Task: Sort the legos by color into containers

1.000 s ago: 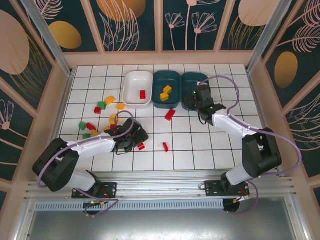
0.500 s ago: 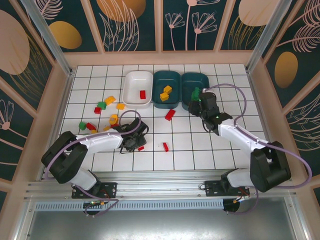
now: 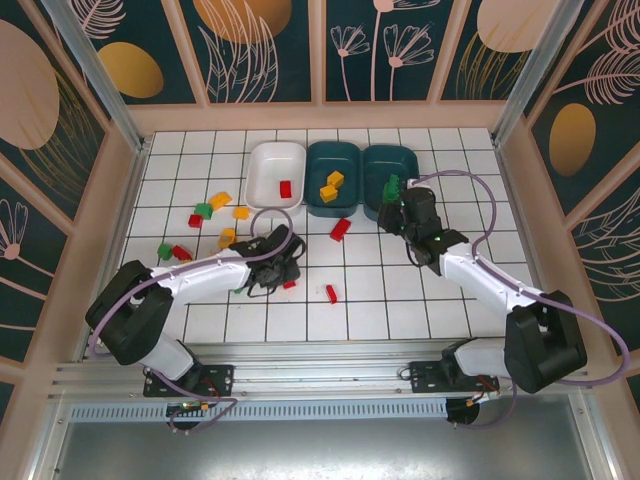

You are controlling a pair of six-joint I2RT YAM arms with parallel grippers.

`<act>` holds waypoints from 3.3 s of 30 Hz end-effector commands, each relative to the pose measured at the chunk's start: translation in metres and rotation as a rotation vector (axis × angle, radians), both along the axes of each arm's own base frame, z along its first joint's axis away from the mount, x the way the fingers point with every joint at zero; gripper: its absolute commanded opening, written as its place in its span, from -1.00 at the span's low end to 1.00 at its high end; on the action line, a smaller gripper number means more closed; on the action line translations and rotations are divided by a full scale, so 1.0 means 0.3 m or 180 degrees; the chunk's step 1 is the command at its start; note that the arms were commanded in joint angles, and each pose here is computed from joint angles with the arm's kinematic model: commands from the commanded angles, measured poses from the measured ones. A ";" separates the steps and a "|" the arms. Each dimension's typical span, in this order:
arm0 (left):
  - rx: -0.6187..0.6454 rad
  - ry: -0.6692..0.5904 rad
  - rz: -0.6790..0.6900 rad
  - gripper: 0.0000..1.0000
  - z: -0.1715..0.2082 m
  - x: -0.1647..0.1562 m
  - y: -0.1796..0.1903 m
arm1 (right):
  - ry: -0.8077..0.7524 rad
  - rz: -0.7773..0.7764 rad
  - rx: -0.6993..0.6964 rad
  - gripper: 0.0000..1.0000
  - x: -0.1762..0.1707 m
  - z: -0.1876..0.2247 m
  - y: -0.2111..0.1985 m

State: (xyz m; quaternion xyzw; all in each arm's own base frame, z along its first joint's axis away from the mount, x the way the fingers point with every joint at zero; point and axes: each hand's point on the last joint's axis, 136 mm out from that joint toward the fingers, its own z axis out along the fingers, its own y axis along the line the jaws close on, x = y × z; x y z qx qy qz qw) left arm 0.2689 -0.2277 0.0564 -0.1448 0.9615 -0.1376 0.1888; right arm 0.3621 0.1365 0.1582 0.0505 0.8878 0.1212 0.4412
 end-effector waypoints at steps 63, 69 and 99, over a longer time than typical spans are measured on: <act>-0.0409 -0.1306 0.0595 0.97 0.347 0.203 0.415 | 0.0506 0.1656 -0.0386 -0.74 -0.387 -0.171 0.623; -0.0088 -0.1416 0.1032 0.97 0.303 0.149 0.535 | -0.0082 0.1542 -0.0333 -0.73 -0.139 -0.004 0.728; 0.0318 -0.0845 0.1366 0.97 0.107 0.076 0.614 | -0.0604 0.1408 -0.0517 0.08 0.277 0.107 0.937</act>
